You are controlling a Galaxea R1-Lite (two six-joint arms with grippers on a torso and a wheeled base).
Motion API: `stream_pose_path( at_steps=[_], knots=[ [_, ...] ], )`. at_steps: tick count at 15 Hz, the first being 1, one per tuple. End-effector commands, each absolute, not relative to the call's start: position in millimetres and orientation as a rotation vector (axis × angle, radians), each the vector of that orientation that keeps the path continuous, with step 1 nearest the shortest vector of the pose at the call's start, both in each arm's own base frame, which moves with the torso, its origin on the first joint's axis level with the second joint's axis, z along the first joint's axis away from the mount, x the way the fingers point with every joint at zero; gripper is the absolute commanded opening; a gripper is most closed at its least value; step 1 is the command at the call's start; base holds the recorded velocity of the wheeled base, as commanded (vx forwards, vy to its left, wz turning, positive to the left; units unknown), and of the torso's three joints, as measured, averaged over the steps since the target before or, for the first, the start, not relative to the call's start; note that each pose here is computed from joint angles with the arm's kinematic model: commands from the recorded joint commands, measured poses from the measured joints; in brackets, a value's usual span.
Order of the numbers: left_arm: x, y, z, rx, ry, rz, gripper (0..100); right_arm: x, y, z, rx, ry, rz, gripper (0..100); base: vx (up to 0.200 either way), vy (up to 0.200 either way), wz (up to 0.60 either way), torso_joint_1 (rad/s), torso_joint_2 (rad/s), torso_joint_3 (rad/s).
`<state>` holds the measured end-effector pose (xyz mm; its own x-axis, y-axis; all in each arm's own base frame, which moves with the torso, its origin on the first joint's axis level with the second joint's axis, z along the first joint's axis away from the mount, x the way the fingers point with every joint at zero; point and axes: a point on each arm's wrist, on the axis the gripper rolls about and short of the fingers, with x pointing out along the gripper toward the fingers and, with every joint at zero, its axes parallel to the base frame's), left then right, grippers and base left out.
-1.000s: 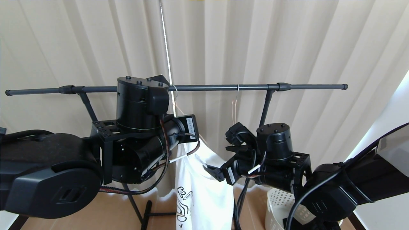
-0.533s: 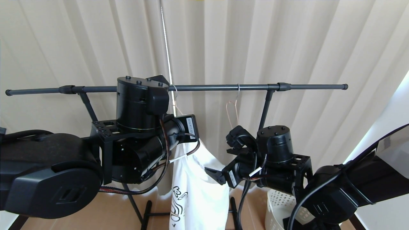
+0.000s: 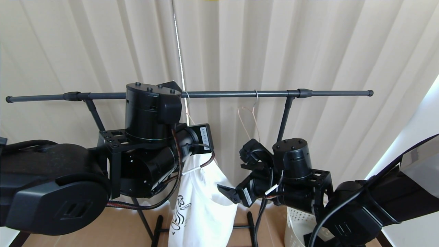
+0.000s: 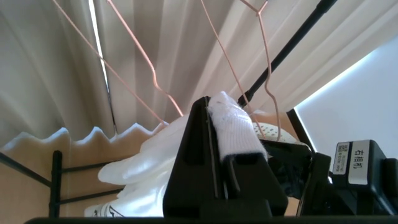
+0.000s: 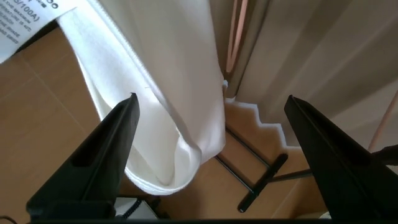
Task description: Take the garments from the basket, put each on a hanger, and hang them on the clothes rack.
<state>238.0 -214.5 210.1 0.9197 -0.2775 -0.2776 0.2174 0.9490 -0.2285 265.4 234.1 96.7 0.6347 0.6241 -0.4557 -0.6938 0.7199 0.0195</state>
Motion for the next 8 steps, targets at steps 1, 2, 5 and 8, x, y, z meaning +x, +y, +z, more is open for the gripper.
stream_pose_path(
  at_steps=[1, 2, 5, 8],
  knots=[
    [237.4, -214.5, 209.8, -0.195, 0.313, -0.256, 0, 267.9, 237.6, 91.7, -0.168, 0.466, 0.757, 100, 0.000, 0.000, 0.00, 0.000, 0.00, 0.000],
    [237.4, -214.5, 209.8, -0.195, 0.313, -0.257, 0, 269.1, 238.7, 90.2, -0.168, 0.467, 0.757, 100, 0.000, 0.000, 0.00, 0.000, 0.00, 0.000],
    [235.9, -215.8, 210.3, -0.195, 0.313, -0.264, 0, 279.9, 229.0, 90.5, -0.159, 0.466, 0.717, 100, 0.000, 0.000, 0.00, 0.000, 0.00, 0.000],
    [235.9, -215.8, 210.3, -0.196, 0.313, -0.263, 0, 284.8, 227.1, 87.2, -0.160, 0.472, 0.705, 100, 0.000, 0.000, 0.00, 0.000, 0.00, 0.000]
  ],
)
